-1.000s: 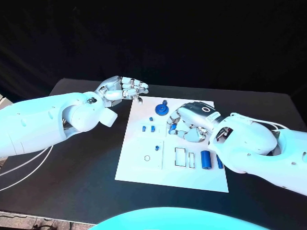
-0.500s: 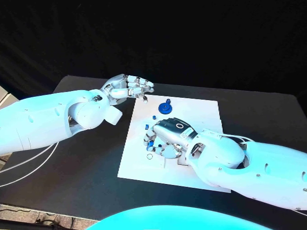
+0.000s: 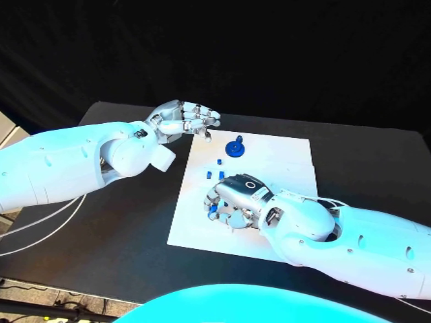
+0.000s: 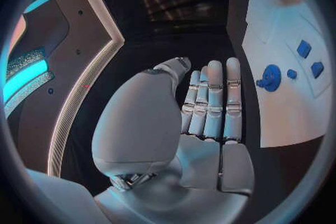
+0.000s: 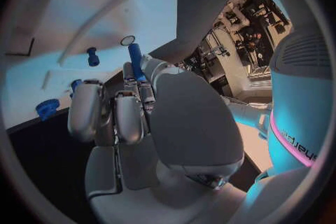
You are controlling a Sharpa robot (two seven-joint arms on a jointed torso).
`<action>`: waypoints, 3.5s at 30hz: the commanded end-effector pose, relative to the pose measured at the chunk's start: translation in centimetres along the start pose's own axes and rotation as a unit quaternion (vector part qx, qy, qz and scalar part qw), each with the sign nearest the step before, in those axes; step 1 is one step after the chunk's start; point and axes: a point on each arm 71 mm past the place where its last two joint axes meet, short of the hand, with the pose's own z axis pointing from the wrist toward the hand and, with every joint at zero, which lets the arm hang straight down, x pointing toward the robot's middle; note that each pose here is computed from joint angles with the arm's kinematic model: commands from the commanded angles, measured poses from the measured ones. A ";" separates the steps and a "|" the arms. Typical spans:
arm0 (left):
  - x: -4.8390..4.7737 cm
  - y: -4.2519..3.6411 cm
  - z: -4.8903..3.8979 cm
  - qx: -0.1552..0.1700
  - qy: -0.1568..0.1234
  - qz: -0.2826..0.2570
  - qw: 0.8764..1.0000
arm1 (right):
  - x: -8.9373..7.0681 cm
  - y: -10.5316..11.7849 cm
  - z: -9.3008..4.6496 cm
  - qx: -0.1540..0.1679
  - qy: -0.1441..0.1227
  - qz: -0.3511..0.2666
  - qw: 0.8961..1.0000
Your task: Assemble the parts on the task board
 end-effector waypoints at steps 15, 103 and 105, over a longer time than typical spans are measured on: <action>0.26 -0.09 0.04 0.002 0.009 -0.006 1.000 | 0.8 -0.3 0.2 0.003 0.026 -0.030 0.999; 0.03 1.17 -0.35 -0.007 0.006 -0.013 1.000 | -3.3 -11.8 -17.1 0.360 0.003 0.166 0.918; 0.02 1.19 -0.38 -0.007 0.006 -0.013 1.000 | -2.9 -11.7 -16.9 0.362 0.006 0.162 0.918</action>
